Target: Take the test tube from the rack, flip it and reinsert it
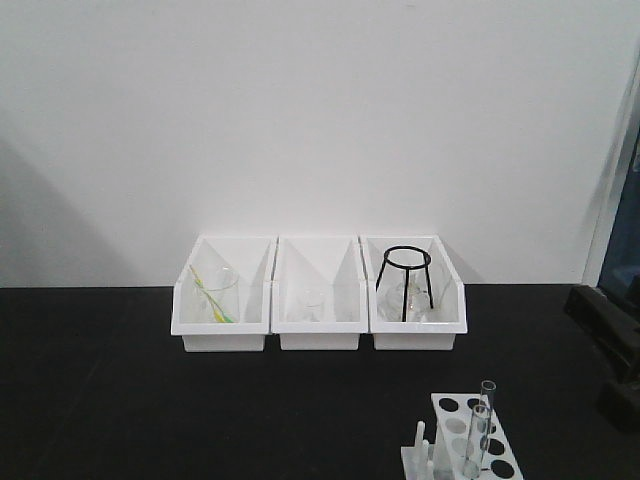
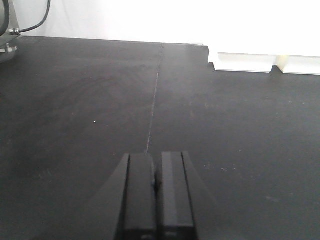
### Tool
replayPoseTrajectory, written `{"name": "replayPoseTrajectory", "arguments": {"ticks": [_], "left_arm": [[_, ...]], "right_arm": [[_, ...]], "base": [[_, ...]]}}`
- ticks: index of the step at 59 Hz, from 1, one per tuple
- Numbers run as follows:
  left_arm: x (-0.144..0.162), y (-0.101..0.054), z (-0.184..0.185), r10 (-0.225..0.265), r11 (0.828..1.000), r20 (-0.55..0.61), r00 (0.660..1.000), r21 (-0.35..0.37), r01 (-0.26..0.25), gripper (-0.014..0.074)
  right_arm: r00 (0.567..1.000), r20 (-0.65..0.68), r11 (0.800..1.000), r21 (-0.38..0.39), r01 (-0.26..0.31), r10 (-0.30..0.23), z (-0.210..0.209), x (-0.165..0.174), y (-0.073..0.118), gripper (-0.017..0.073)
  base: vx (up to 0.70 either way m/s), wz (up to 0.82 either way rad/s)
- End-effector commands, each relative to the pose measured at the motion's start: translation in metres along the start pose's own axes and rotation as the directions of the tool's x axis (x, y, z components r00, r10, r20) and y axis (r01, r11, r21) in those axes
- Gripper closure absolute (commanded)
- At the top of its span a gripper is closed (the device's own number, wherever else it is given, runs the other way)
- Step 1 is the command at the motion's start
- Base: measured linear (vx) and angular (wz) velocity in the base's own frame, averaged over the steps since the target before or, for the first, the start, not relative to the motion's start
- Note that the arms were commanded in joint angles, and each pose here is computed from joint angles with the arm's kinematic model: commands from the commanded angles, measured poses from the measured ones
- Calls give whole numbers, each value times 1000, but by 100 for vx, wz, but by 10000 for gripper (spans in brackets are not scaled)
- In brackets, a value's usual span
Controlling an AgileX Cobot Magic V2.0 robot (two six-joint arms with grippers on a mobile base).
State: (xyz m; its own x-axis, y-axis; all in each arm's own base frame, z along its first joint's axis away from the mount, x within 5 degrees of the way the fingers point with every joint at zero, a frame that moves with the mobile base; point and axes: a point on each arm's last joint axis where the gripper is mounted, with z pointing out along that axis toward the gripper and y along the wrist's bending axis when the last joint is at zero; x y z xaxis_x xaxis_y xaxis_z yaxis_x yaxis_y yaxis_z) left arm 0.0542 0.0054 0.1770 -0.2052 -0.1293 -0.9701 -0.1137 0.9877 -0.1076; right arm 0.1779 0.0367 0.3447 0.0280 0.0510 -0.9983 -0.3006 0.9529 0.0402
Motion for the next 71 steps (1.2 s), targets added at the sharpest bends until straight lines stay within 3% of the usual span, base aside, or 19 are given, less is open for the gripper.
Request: {"name": "replayPoseTrajectory", "arguments": {"ticks": [1, 6, 15, 22, 29, 33, 46, 63, 71], "left_arm": [[-8, -2, -1, -4, 1000, 96, 995, 23, 2, 600], [-8, -2, -1, -4, 1000, 96, 995, 23, 2, 600], [-8, -2, -1, -4, 1000, 96, 995, 23, 2, 600], [-8, -2, -1, -4, 1000, 96, 995, 23, 2, 600], [-8, -2, -1, -4, 1000, 96, 995, 23, 2, 600], [-8, -2, -1, -4, 1000, 96, 995, 23, 2, 600], [-8, -2, -1, -4, 1000, 96, 995, 23, 2, 600], [-8, -2, -1, -4, 1000, 97, 995, 23, 2, 600], [-8, -2, -1, -4, 1000, 97, 995, 23, 2, 600]], "right_arm": [[999, 54, 1000, -11, 5, -5, -1, -14, 1, 149], [1000, 22, 1000, 26, 6, -6, -2, -11, -2, 193], [995, -22, 988, 119, 97, -95, -15, -13, -7, 320], [995, -81, 976, 206, 66, -50, -37, -14, -10, 440], [975, -146, 958, 207, 198, -170, -67, -13, -7, 563], [959, -137, 944, 191, 271, -248, -81, -6, -3, 574], [983, -8, 960, 212, 183, -186, -123, 46, 3, 573], [986, -47, 962, 218, 165, -158, -135, 119, 1, 571], [992, -38, 970, 211, 124, -118, -133, 137, 1, 571]], "base": [[0, 0], [0, 0], [0, 0], [0, 0], [0, 0], [0, 0], [0, 0], [0, 0], [0, 0]]}}
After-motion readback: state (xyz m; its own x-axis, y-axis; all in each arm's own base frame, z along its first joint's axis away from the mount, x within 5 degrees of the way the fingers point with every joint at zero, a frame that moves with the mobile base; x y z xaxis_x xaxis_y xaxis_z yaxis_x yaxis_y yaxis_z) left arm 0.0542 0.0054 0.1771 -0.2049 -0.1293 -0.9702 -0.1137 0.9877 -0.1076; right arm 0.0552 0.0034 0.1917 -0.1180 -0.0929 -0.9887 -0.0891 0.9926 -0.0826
